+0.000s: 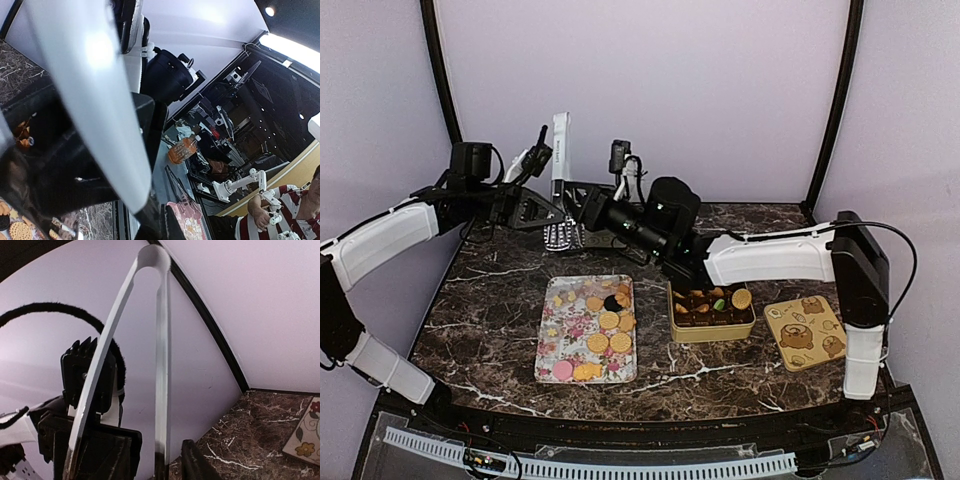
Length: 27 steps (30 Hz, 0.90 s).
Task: Pack the cookies
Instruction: Pass from the right arm to the left, then pass from the left arm to the right
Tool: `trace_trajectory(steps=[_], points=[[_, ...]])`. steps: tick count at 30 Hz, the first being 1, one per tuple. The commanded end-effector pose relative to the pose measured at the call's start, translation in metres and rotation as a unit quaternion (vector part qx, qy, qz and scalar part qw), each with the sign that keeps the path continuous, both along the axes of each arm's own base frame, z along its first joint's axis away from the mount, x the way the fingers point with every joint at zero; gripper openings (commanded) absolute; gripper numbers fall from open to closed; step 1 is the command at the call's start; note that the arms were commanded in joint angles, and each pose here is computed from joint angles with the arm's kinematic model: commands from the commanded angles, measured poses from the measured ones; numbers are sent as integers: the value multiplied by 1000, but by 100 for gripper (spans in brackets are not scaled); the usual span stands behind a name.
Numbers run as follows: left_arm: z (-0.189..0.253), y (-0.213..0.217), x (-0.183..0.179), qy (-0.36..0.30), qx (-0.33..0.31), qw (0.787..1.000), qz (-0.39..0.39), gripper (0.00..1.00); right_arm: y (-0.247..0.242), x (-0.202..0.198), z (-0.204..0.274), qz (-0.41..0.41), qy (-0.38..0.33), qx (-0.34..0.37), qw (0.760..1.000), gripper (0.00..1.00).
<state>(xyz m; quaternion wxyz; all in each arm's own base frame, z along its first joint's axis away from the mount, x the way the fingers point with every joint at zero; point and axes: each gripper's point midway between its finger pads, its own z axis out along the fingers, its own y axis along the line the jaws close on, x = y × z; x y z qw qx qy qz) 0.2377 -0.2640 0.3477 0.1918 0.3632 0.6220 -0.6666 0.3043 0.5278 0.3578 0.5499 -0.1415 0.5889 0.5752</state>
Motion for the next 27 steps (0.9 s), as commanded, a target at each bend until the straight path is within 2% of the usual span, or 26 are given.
trace_trajectory(steps=[1,3,4,6,8,12,21,27], points=[[11,5,-18,-38,-9,999,-13,0,-17,-11,38,113,-37,31,992,49],[4,4,-21,-49,2,999,-11,0,-27,-4,36,178,-21,13,984,53],[-5,4,-24,-38,21,999,-8,0,-36,-1,39,190,-30,-8,981,57],[-20,1,-32,-57,51,997,-17,0,-43,-5,31,201,-47,-69,976,66],[-42,-3,-44,-81,92,992,-39,0,-47,-18,17,236,-44,-119,963,72],[-73,-7,-64,-109,149,979,-84,0,-52,-47,-2,315,-36,-164,934,76],[-76,-14,-60,-147,180,968,-92,0,-58,-83,-3,379,-51,-141,913,78],[-67,-14,-60,-156,172,969,-86,0,-70,-82,-14,364,-44,-151,918,79]])
